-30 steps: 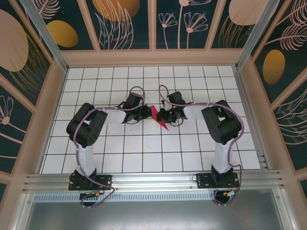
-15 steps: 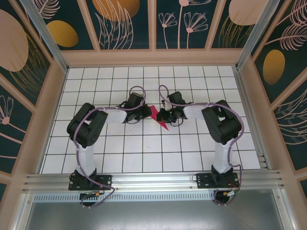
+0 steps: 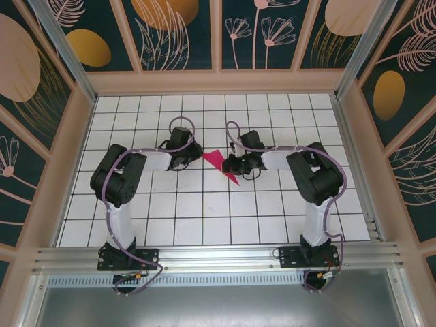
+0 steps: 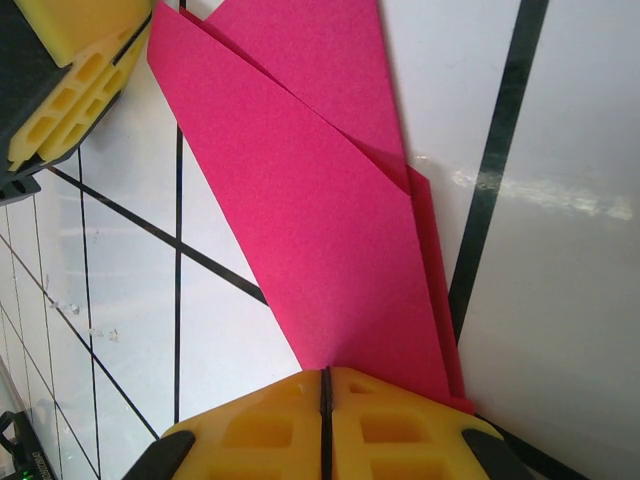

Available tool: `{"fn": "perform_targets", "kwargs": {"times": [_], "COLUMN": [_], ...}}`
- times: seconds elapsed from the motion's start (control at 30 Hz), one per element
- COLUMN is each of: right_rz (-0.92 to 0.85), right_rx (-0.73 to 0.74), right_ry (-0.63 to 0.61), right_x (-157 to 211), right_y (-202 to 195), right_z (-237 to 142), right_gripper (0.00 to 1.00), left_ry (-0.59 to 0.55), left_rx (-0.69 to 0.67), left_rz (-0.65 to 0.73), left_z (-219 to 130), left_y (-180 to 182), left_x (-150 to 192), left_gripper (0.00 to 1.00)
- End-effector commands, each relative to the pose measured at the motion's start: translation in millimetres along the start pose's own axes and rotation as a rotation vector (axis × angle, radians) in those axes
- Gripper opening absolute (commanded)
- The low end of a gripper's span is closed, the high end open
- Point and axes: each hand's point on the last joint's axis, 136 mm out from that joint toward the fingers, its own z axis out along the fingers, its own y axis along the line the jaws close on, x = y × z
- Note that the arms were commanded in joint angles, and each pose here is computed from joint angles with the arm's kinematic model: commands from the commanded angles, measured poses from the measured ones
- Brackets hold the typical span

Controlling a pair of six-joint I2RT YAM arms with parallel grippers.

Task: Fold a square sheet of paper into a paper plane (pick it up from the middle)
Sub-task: Fold the wing for the fifth time at the center of the table.

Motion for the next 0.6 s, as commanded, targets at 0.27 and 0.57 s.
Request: {"fn": "perform_targets", "kwargs": {"times": [0.27,0.57], "right_rz": [0.078,-0.02], "right_rx": [0.119,-0.069], "right_ry": [0.092,-0.094], "right_x": [31.2,-22.4], "right_y": [-40.3,31.0], "right_z": [6.4,-38.3], "right_gripper": [0.11,0.32], "left_ry": [0.011,-0.021], "left_rx": [0.026,0.065], "left_rz": [0.05,0.062], "left_z": [-19.0,-49.8], "left_y": [-4.4,-49.0], "left_x": [-6.8,-6.8], "left_gripper": [0.18,0.25]}}
